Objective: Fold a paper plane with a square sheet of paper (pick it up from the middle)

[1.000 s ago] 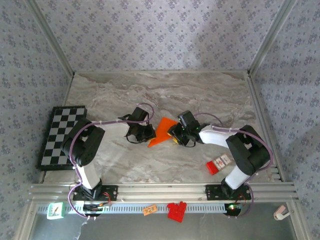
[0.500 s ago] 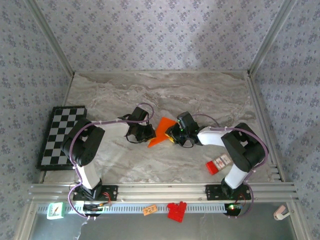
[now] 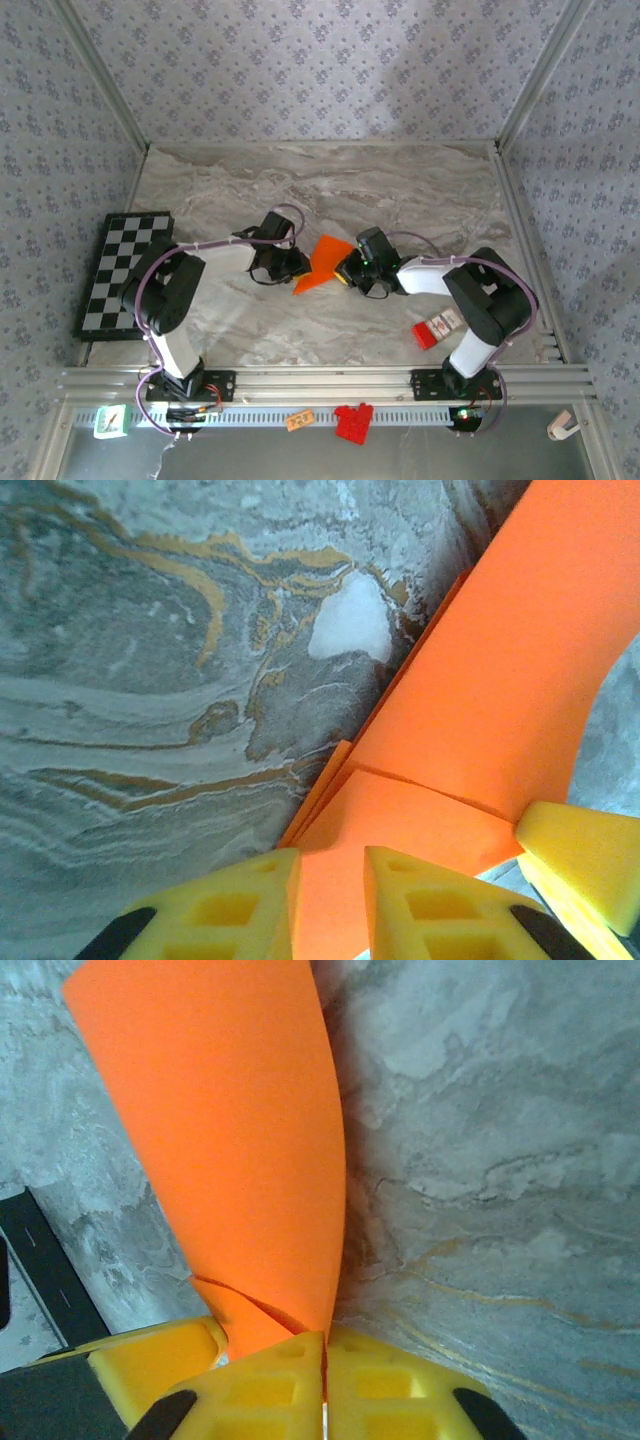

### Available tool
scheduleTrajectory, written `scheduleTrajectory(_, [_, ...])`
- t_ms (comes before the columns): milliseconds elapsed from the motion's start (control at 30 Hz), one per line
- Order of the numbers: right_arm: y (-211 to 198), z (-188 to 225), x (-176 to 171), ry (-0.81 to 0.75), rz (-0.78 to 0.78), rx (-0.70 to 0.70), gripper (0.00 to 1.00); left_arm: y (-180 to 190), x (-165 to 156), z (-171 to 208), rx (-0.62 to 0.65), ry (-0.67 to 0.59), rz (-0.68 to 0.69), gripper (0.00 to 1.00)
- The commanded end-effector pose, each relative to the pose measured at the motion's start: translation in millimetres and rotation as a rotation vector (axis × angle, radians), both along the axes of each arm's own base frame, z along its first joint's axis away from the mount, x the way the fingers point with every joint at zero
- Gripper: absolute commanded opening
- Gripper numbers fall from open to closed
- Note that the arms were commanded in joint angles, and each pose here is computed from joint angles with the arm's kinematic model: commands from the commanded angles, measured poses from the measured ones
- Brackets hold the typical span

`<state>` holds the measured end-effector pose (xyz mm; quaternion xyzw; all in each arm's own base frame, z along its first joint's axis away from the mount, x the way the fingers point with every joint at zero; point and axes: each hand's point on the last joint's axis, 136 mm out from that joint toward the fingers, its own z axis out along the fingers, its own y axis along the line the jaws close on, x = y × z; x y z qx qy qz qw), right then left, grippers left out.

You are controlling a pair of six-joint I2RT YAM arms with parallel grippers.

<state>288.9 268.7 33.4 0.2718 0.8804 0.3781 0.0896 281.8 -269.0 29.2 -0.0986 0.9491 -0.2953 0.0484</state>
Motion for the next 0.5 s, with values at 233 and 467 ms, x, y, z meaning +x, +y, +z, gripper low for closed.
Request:
scheduleTrajectory(233, [-27.0,38.1,9.0,-0.135,-0.061,-0.111,0.02,-8.9,8.6,56.2,-0.031,-0.266,-0.125,0.47])
scheduleTrajectory(467, [-44.6,48.9,5.7,-0.125,-0.111,-0.159,0.03,-30.0,2.9,74.0,0.026,-0.539,-0.351,0.58])
